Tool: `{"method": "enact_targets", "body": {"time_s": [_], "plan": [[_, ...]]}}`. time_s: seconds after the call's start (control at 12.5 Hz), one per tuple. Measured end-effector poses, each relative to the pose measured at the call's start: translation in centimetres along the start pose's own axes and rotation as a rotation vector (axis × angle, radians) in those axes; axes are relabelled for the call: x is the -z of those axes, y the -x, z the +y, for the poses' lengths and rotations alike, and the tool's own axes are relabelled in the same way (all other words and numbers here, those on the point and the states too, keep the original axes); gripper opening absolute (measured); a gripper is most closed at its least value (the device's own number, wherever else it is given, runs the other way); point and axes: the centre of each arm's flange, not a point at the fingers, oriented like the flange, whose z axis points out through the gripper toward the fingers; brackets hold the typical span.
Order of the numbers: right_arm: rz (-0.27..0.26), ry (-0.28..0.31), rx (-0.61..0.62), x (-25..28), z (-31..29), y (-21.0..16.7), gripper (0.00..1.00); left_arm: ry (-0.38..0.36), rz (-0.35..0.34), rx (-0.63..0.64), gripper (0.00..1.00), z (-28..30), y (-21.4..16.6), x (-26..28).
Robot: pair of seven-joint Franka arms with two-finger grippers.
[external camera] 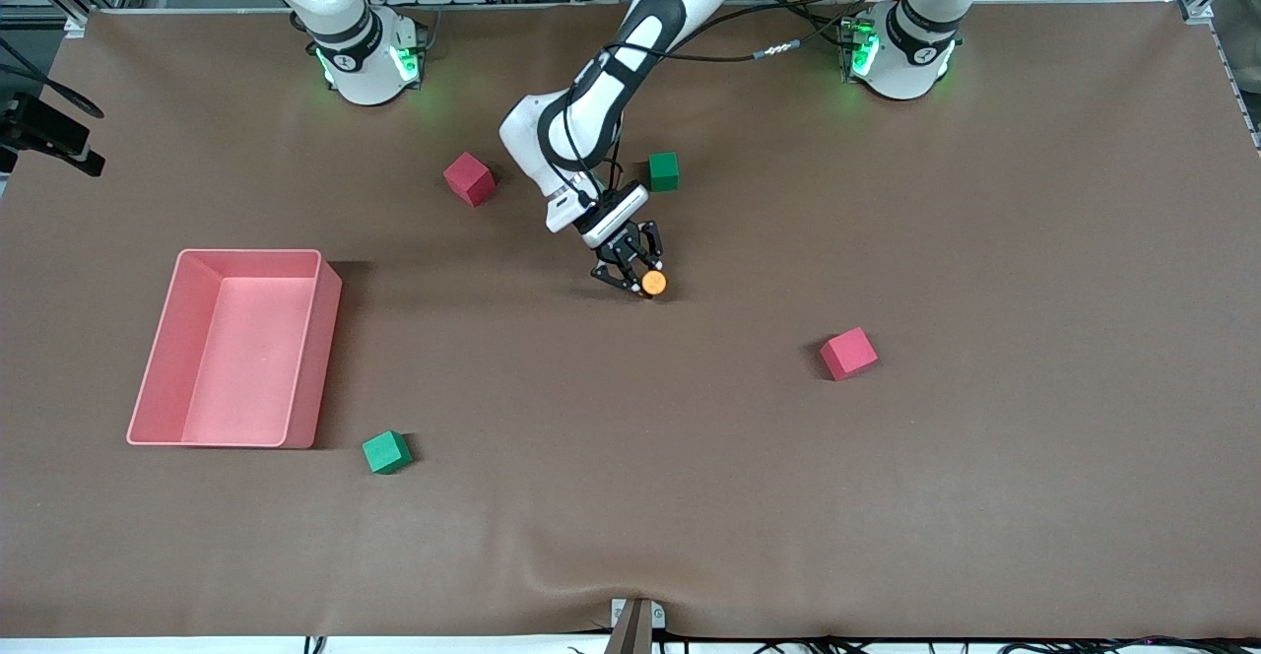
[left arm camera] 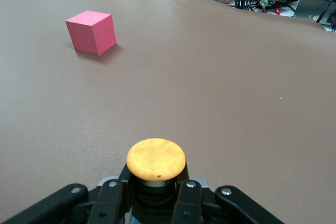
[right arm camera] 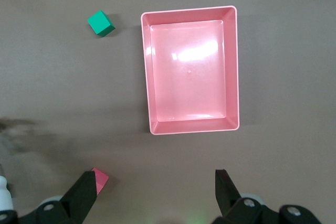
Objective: Place and upright button with both arms
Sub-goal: 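Set the button upright on the table and open the left gripper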
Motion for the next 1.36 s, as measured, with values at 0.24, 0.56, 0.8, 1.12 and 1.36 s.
{"method": "enact_targets", "body": {"time_s": [0.24,0.56,0.8,1.12,1.36], "plan": [[-0.002,0.0,-0.001,-0.02,0.03,0.02,1.0,-0.001,0.001,0.014,0.33,-0.01,-0.01,-0.03],[-0.002,0.0,-0.002,-0.02,0.09,0.02,1.0,-0.008,0.008,0.042,0.33,-0.21,0.22,-0.41],[-0.002,0.0,-0.002,-0.02,0.08,0.02,1.0,-0.01,0.012,0.046,0.4,-0.27,0.34,-0.55],[-0.001,0.0,-0.001,-0.02,0.05,0.01,1.0,-0.01,0.012,0.046,0.66,-0.27,0.34,-0.54],[0.0,0.0,-0.001,0.0,0.05,-0.01,1.0,-0.009,0.012,0.038,0.83,-0.26,0.34,-0.48]]}}
